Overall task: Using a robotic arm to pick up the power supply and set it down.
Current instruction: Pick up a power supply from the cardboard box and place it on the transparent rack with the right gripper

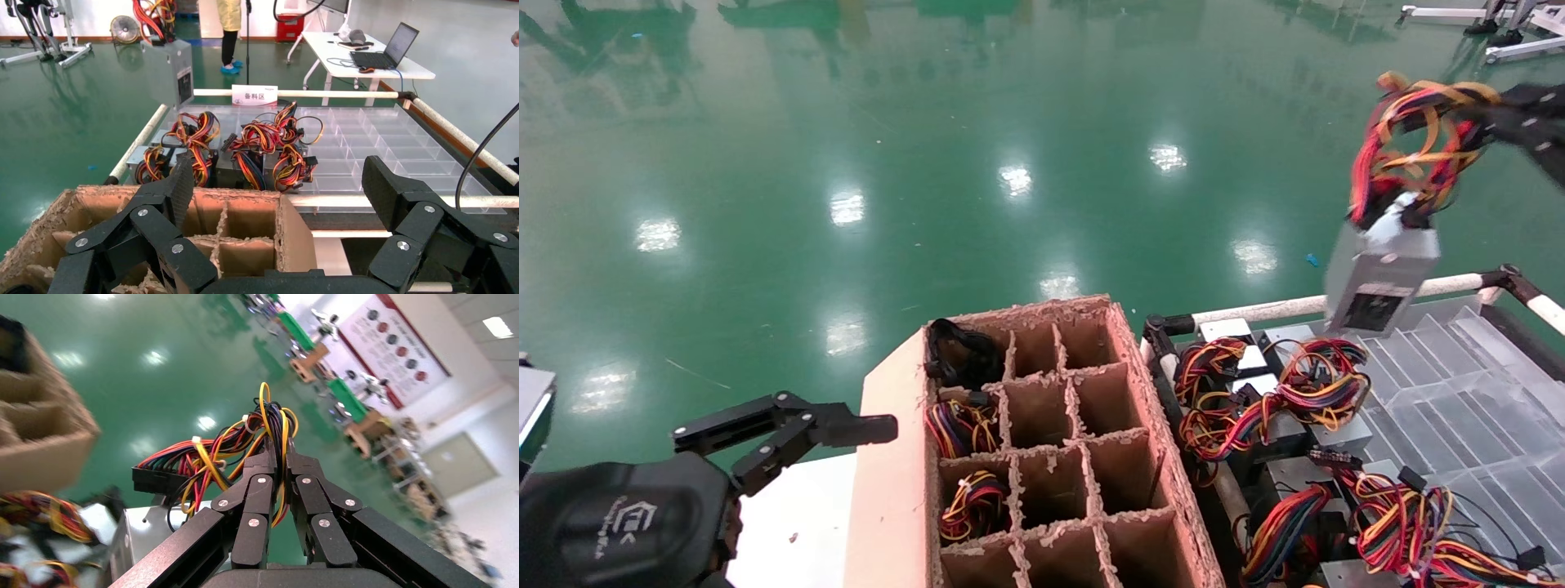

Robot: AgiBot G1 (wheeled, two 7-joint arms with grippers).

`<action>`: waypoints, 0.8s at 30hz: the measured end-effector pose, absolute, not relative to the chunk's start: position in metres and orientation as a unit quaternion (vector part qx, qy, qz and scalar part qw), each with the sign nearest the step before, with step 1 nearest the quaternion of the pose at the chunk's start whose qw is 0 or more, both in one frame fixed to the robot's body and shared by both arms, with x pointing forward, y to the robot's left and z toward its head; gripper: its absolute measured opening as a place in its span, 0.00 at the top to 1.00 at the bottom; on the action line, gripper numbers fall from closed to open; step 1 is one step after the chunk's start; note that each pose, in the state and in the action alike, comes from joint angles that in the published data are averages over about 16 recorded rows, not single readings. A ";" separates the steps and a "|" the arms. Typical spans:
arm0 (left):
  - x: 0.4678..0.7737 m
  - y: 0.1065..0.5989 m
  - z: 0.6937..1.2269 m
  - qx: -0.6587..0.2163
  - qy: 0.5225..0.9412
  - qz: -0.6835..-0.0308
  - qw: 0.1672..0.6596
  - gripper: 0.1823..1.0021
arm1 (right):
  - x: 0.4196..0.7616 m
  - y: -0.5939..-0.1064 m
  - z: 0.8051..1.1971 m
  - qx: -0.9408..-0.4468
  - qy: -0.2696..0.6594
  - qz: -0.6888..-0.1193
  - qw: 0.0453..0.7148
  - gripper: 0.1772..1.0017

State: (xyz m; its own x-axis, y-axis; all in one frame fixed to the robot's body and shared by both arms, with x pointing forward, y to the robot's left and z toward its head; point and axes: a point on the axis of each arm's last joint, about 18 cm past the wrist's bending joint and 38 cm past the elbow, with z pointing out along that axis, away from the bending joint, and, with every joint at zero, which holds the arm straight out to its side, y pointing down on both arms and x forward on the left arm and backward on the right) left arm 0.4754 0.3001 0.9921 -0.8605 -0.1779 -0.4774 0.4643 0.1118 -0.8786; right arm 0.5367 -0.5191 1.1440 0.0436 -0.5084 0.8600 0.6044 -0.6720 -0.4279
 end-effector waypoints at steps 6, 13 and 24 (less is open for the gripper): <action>0.475 0.300 0.992 0.102 0.705 -0.659 0.244 0.00 | 0.539 -0.540 1.141 -0.600 -0.011 -0.711 0.366 0.97; 0.475 0.300 0.992 0.102 0.705 -0.659 0.244 0.00 | 0.543 -0.560 1.125 -0.614 0.020 -0.715 0.333 0.97; 0.475 0.300 0.992 0.102 0.705 -0.659 0.244 0.00 | 0.555 -0.569 1.090 -0.659 0.039 -0.690 0.298 0.98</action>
State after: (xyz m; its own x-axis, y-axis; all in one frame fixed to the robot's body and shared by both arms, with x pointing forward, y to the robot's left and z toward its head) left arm 0.4754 0.3001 0.9921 -0.8605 -0.1779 -0.4774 0.4643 0.1118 -0.8786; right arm 0.5548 -0.5694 1.0902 0.0451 -0.4629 0.8852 0.3594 -0.8193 -0.4468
